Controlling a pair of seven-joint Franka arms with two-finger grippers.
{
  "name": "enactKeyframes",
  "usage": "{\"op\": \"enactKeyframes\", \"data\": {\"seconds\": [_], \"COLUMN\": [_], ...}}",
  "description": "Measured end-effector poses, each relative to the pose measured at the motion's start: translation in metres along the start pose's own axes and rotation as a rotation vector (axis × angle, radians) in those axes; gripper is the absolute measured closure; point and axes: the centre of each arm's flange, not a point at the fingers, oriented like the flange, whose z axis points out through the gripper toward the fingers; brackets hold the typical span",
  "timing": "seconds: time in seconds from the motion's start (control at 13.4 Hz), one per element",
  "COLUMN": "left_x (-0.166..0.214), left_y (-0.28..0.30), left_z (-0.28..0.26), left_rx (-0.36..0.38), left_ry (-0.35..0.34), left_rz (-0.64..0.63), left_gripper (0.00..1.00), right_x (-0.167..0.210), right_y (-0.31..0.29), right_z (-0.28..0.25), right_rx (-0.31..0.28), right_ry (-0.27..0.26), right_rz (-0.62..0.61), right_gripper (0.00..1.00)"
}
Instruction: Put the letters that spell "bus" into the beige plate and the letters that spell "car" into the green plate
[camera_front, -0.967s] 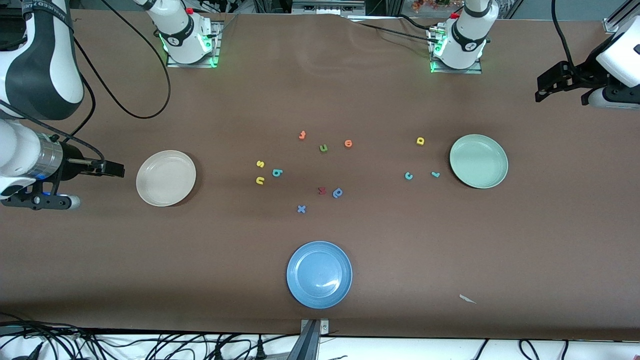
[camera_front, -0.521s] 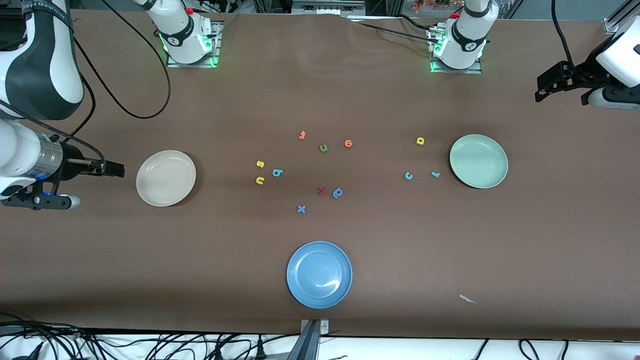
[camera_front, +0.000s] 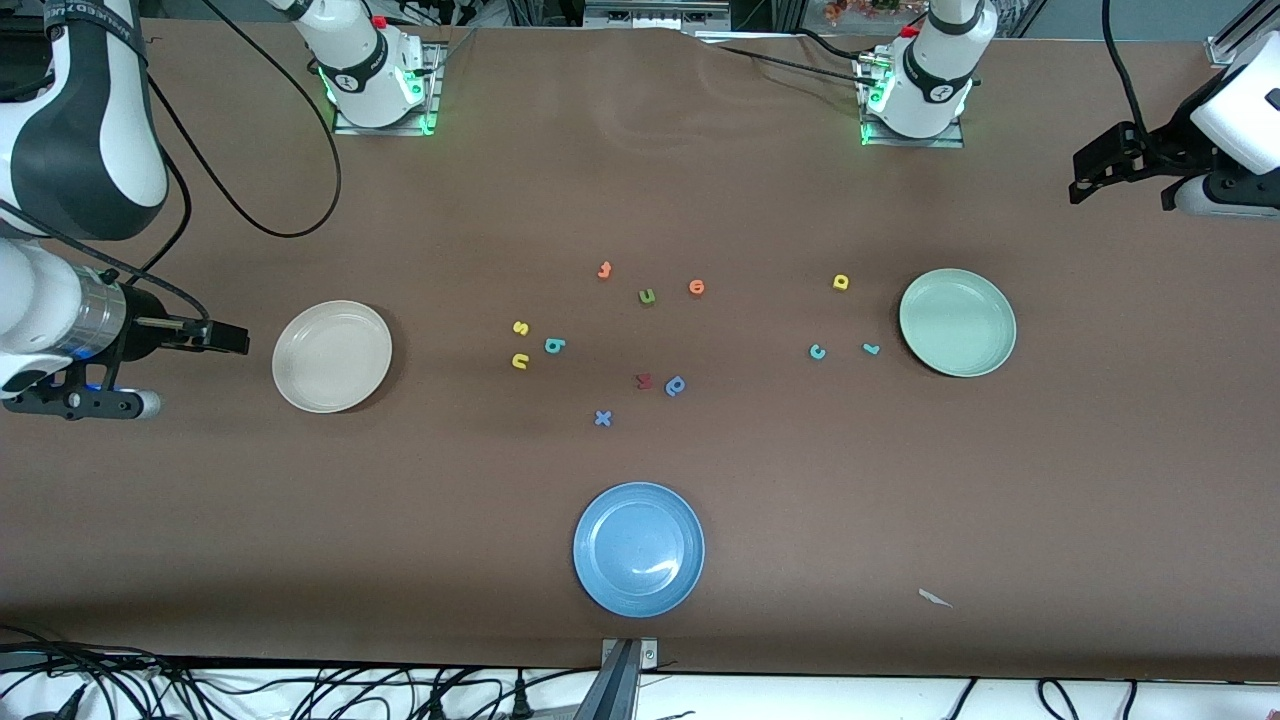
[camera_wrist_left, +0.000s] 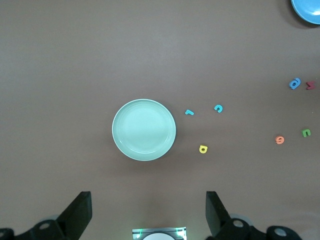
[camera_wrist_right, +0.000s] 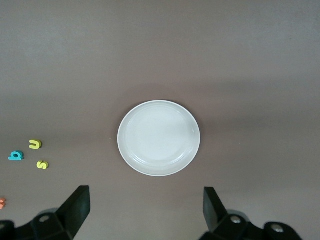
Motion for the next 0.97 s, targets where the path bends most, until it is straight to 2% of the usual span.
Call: {"op": "enactKeyframes", "data": {"seconds": [0.97], "left_x": [0.0000], "left_y": [0.0030], "left_z": [0.0000], "left_rx": [0.001], "left_ry": [0.000], "left_rz": [0.005], "left_gripper": [0.00], "right_x": [-0.0001], "right_y": [0.0000], "right_z": [0.0001], "right_rx": [0.000], "right_ry": [-0.001], "right_rz": [0.000], "right_gripper": [0.00]}}
